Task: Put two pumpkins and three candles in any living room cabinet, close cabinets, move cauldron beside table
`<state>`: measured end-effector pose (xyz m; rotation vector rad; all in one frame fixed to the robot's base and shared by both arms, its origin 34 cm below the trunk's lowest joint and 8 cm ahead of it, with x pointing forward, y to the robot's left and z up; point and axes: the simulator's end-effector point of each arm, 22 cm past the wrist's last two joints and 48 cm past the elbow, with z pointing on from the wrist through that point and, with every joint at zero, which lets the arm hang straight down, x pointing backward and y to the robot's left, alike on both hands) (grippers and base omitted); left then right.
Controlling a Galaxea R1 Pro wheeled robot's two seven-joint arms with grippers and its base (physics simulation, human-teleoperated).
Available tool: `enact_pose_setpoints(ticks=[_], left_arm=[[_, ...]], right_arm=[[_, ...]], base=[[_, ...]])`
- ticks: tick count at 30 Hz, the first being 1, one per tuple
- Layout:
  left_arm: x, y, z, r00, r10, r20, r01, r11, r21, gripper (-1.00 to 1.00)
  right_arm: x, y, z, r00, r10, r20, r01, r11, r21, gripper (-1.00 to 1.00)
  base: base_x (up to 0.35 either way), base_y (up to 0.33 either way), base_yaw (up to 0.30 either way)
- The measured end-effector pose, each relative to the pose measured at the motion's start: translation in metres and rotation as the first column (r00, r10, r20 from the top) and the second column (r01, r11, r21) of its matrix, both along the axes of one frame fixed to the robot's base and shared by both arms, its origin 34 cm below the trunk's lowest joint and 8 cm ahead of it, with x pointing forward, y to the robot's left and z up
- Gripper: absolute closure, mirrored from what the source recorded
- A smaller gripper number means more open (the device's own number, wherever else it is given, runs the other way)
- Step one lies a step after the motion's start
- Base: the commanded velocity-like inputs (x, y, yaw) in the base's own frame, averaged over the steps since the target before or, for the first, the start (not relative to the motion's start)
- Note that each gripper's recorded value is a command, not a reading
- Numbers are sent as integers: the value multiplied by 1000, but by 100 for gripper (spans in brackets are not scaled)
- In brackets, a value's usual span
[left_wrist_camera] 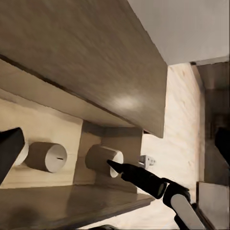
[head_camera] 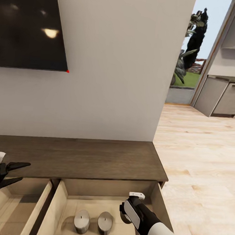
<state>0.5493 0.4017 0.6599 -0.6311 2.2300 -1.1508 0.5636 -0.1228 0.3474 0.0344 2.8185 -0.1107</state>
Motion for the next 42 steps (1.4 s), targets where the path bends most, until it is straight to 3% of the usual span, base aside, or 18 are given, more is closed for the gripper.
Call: enact_pose_setpoints(ticks=[2, 4, 7, 28, 42], left_arm=[[-7, -10, 18, 997, -38, 65, 44, 994, -97, -100], [-17, -15, 27, 992, -63, 106, 80, 984, -159, -100], [-22, -18, 28, 989, -74, 128, 97, 978, -187, -100], [-36, -18, -17, 988, -78, 136, 105, 974, -199, -100], [-31, -19, -35, 992, -78, 97, 96, 974, -204, -100]], right_arm=[[3, 0, -3, 1000, -9, 22, 9, 1000, 2, 100], [4, -1, -7, 999, -15, 31, 15, 1000, 4, 100], [3, -1, -13, 999, -17, 35, 17, 1000, 5, 100], [-9, -1, -60, 999, -19, 38, 19, 1000, 6, 100], [-18, -1, -80, 1000, -18, -1, 18, 1000, 4, 100]], base=[[0, 0, 0], [0, 0, 0], [0, 0, 0], [0, 0, 0], [0, 0, 0]])
